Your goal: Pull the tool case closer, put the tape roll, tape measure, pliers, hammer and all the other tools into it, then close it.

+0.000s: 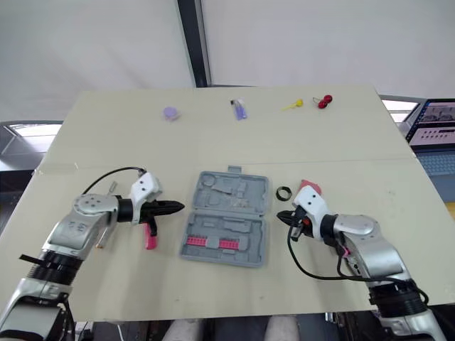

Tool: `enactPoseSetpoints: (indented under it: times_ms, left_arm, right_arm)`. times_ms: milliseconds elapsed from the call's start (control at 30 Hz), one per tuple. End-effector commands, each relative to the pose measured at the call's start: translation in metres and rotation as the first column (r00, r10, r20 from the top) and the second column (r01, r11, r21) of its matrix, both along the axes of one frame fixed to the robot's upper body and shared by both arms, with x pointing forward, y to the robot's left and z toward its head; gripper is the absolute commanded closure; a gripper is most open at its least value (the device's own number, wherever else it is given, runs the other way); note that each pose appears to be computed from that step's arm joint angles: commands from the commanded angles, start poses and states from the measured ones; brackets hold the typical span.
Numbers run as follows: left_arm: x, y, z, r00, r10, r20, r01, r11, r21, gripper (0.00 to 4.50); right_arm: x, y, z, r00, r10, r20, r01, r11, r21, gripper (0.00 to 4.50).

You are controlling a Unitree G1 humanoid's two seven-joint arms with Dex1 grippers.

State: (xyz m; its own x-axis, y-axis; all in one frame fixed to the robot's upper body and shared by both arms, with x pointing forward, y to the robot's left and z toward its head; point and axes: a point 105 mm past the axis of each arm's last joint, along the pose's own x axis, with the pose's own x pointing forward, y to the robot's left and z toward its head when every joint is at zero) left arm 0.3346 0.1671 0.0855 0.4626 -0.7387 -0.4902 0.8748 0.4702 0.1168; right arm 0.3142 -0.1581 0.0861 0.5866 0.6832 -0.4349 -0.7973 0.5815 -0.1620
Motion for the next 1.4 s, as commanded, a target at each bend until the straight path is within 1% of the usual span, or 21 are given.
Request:
enactPoseSetpoints:
  times_ms: [33, 267, 400, 533, 833, 933, 1033, 1200, 1400]
  left_arm:
    - [0.004, -0.003, -0.002, 0.999, -0.023, 0.022, 0.022, 0.999, 0.037, 4.50]
    - [0.012, -0.010, -0.010, 0.999, -0.030, 0.043, 0.028, 0.998, 0.050, 4.50]
    - [0.016, -0.016, -0.013, 0.998, -0.032, 0.049, 0.030, 0.999, 0.037, 4.50]
    - [0.018, -0.024, -0.019, 0.998, -0.045, 0.045, 0.043, 0.999, 0.033, 4.50]
    - [0.017, -0.026, -0.024, 0.998, -0.053, 0.046, 0.051, 0.998, 0.039, 4.50]
    - [0.017, -0.025, -0.025, 0.998, -0.049, 0.046, 0.048, 0.998, 0.039, 4.50]
    - [0.016, -0.024, -0.026, 0.998, -0.047, 0.045, 0.046, 0.998, 0.040, 4.50]
    - [0.016, -0.024, -0.027, 0.998, -0.045, 0.046, 0.043, 0.998, 0.038, 4.50]
    - [0.016, -0.026, -0.028, 0.998, -0.048, 0.047, 0.046, 0.998, 0.034, 4.50]
  right_arm:
    - [0.001, 0.013, 0.007, 0.999, 0.012, 0.035, -0.012, 1.000, -0.005, 4.40]
    - [0.006, 0.015, 0.003, 0.999, -0.013, 0.041, 0.014, 0.999, -0.037, 4.40]
    - [0.006, 0.016, 0.002, 0.999, -0.010, 0.040, 0.012, 0.999, -0.043, 4.40]
    - [0.004, 0.020, -0.002, 1.000, 0.004, 0.025, -0.003, 0.999, -0.041, 4.40]
    - [0.002, 0.026, -0.011, 1.000, 0.030, 0.002, -0.029, 0.997, -0.067, 4.40]
    - [0.003, 0.023, -0.008, 1.000, 0.022, 0.008, -0.021, 0.998, -0.064, 4.40]
    - [0.000, 0.021, 0.004, 0.999, 0.025, 0.026, -0.024, 1.000, -0.017, 4.40]
    - [-0.004, 0.007, 0.008, 0.999, -0.003, 0.032, 0.004, 1.000, -0.029, 4.40]
    - [-0.004, 0.004, -0.012, 1.000, -0.008, 0.007, 0.009, 0.995, -0.102, 4.40]
